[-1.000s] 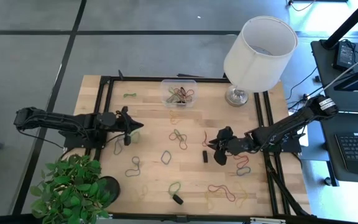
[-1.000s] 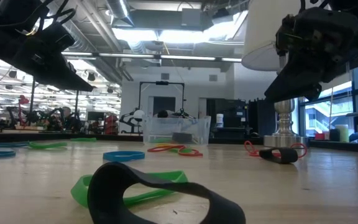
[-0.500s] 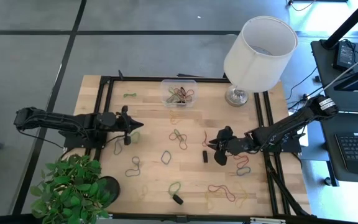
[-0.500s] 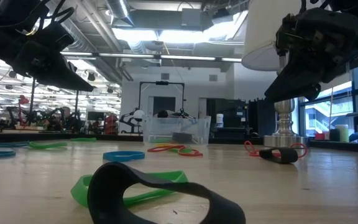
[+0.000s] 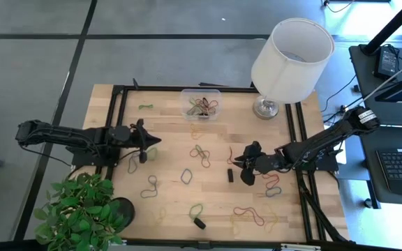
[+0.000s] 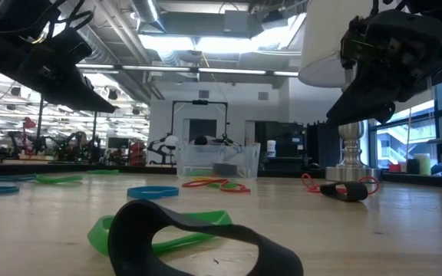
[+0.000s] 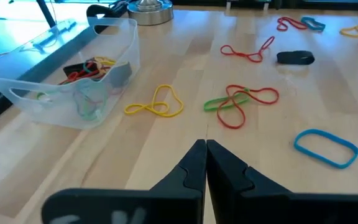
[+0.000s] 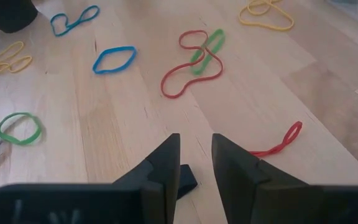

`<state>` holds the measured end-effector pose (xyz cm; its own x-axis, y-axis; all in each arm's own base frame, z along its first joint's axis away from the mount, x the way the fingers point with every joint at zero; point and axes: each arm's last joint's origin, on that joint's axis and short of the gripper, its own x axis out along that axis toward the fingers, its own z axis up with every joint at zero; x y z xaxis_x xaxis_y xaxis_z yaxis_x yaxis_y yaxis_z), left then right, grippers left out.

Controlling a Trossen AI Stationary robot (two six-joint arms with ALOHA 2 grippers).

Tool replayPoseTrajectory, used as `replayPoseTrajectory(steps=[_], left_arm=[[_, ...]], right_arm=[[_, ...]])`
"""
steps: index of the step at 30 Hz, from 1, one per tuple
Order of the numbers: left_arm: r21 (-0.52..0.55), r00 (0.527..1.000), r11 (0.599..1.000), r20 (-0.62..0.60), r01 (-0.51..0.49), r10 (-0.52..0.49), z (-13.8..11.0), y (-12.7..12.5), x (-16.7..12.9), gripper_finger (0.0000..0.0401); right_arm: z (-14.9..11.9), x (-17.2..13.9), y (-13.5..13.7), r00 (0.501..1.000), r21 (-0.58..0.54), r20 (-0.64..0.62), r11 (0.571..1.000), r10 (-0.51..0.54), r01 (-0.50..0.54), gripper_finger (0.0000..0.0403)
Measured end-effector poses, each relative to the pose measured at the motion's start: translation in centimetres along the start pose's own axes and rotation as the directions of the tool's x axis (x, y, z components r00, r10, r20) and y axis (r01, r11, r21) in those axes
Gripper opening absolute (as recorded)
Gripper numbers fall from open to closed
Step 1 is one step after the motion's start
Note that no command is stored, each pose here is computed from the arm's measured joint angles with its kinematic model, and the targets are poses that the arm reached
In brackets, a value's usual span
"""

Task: Pick and place rubber bands into bin
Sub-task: Put the blue rubber band into the transparent bin

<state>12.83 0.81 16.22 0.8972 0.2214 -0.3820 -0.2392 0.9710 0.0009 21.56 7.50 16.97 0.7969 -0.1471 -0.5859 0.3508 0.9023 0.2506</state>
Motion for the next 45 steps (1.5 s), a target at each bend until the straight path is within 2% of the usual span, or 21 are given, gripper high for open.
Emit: replayPoseTrajectory(steps=[7,15,19,31,45], left_arm=[[-0.072,1.0,0.997,-0.023,0.015,-0.017,-0.22,-0.04,0.0,0.001],[-0.009,0.999,1.0,-0.03,0.016,-0.016,-0.28,-0.03,0.0,0.0007],[0.026,0.999,0.999,-0.021,-0.042,0.043,-0.22,0.19,0.01,0.0006],[-0.001,0.998,0.999,0.045,-0.035,0.035,0.43,0.13,0.0,0.0006],[-0.008,0.998,1.0,0.058,-0.023,0.023,0.57,0.08,-0.01,0.0006]], right_arm=[[0.0,0.0,-0.01,1.0,-0.001,0.0,1.0,0.0,0.0,0.0096],[0.0,0.0,0.0,1.0,-0.003,0.0,1.0,0.0,0.0,0.0096],[0.0,0.0,0.0,1.0,-0.003,0.0,1.0,0.0,0.0,0.0096],[0.02,0.0,0.01,1.0,0.002,0.002,1.0,0.001,-0.001,0.0096],[0.01,0.0,0.01,1.0,0.001,0.001,1.0,0.001,-0.001,0.0096]])
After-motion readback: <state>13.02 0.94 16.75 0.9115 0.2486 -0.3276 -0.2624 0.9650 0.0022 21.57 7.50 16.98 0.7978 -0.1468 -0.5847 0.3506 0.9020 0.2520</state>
